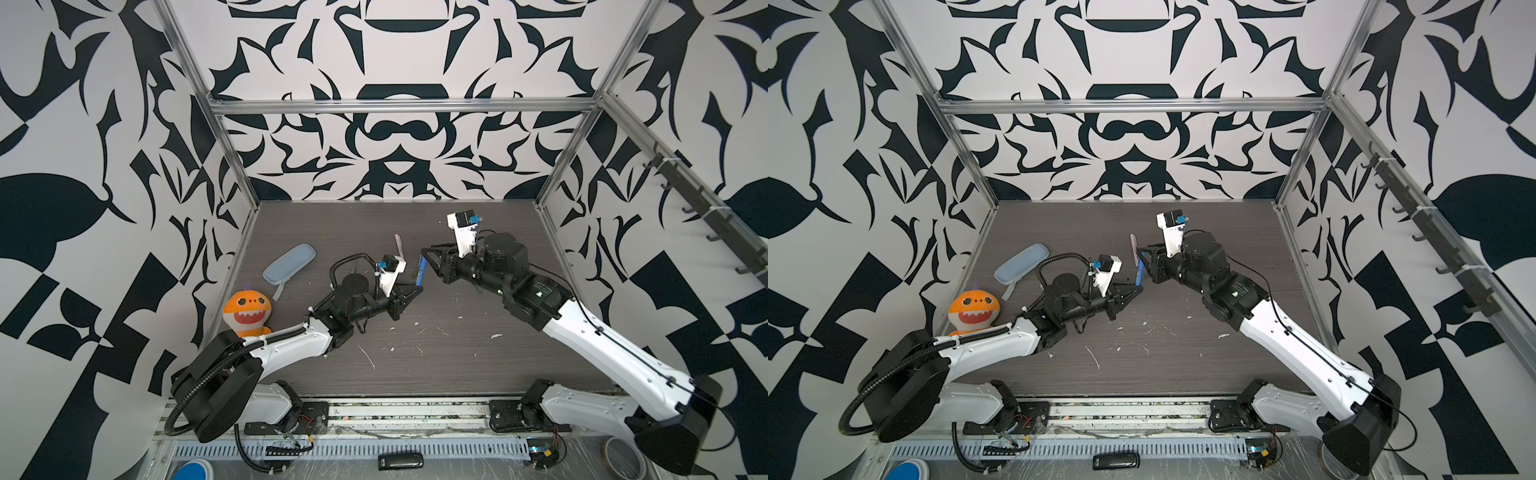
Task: Insert pens into pen caps
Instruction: Put on the pen cap to the pen.
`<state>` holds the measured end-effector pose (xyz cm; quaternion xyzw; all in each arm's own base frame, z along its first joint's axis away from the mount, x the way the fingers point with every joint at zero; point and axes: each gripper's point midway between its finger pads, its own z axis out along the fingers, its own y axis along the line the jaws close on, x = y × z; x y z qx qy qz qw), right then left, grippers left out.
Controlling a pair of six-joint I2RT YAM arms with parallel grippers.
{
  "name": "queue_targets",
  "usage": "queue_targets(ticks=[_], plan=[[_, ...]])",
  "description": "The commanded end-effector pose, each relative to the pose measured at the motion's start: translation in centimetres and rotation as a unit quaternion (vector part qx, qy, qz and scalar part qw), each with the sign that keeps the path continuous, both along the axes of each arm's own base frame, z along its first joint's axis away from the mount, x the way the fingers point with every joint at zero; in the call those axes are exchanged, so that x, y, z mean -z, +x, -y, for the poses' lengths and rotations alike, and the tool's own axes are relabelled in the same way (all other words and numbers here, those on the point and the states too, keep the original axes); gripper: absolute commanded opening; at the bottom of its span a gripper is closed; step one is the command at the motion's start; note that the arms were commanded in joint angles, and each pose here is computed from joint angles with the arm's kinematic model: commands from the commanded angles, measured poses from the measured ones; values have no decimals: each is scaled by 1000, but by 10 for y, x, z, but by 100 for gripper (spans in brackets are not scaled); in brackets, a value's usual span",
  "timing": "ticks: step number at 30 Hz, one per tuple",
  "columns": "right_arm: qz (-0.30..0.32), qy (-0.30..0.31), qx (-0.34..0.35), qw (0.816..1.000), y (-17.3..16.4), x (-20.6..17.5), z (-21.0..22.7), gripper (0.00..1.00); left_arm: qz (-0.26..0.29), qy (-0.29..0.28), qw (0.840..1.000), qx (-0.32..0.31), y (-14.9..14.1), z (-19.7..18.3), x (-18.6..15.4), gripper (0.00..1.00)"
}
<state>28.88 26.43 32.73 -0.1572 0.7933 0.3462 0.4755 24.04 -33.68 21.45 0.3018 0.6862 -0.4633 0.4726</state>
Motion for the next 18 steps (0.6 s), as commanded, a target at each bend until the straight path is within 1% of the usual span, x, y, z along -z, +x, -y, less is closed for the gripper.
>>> queue_targets(ticks=[1, 4, 7, 13, 18], plan=[[14, -1, -21, 1000, 0, -16, -6, 35, 18, 6, 1000, -4, 1, -2, -10, 10], [10, -1, -22, 1000, 3, -15, -8, 33, 18, 5, 1000, -4, 1, -3, -14, 10], [5, 0, -24, 1000, 2, -10, -9, 33, 20, 2, 1000, -2, 0, -3, -18, 10], [5, -3, -13, 1000, 6, -7, -5, 37, 17, 1, 1000, 7, -3, -2, -21, 10], [6, 4, 0, 1000, 14, -12, 1, 37, 11, 0, 1000, 13, -5, -1, -20, 10]])
